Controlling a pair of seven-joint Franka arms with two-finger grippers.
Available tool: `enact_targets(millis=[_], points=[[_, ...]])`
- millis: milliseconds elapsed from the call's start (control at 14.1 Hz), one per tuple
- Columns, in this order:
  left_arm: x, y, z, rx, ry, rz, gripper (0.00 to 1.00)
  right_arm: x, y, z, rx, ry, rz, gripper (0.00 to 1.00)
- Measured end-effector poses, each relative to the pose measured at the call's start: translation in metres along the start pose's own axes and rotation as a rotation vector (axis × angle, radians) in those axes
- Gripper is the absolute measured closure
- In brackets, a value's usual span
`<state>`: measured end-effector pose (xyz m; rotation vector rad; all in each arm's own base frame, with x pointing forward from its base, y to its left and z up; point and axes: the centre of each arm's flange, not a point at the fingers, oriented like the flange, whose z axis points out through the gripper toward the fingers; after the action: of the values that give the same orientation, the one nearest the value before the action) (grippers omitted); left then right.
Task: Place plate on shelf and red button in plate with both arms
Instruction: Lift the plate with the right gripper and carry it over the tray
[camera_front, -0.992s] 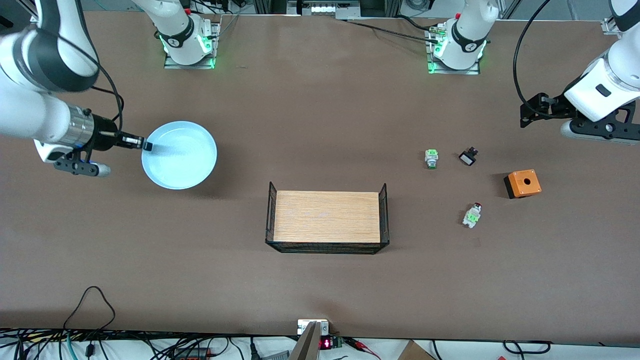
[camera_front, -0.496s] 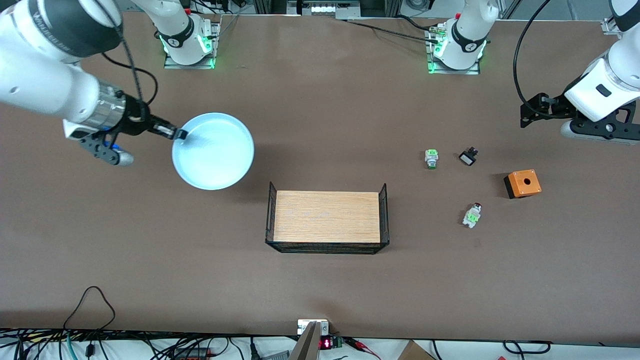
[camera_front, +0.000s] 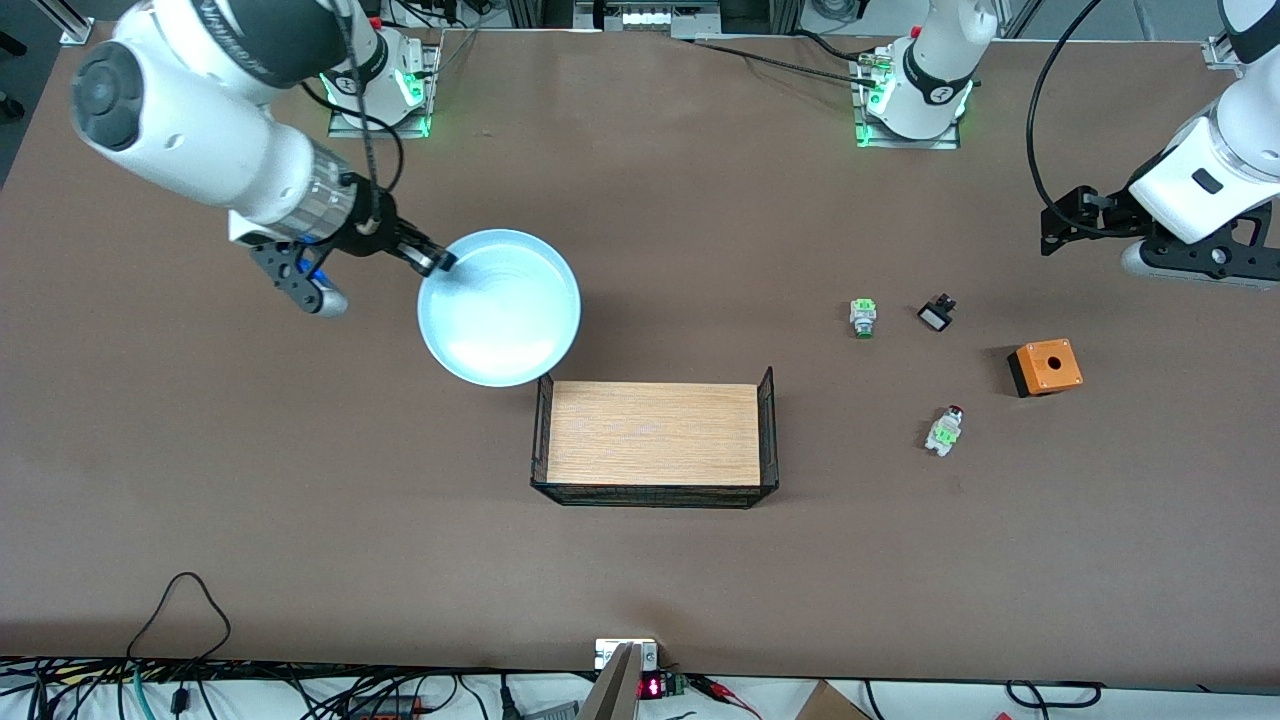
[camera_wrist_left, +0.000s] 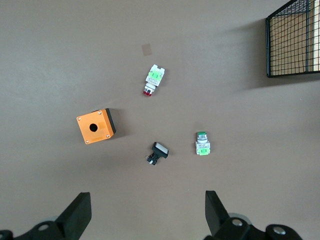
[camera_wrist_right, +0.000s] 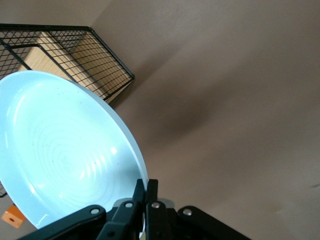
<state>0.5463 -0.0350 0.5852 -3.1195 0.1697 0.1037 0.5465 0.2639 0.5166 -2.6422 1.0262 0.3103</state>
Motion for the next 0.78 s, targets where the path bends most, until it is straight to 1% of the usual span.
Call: enact_targets(millis=[283, 496, 567, 780], points=[[0.000, 0.000, 0.000, 0.000, -0.001, 0.000, 0.00, -0.021, -0.026, 0.016, 0.028, 0.006, 0.057, 0.97], [0.000, 0.000, 0.000, 0.000, -0.002, 0.000, 0.00, -0.028, -0.048, 0.028, 0.066, 0.012, 0.101, 0.97], [0.000, 0.000, 0.000, 0.000, -0.002, 0.000, 0.00, -0.029, -0.056, 0.035, 0.079, 0.014, 0.117, 0.97], [0.000, 0.000, 0.000, 0.000, -0.002, 0.000, 0.00, -0.041, -0.076, 0.062, 0.092, 0.009, 0.134, 0.97]])
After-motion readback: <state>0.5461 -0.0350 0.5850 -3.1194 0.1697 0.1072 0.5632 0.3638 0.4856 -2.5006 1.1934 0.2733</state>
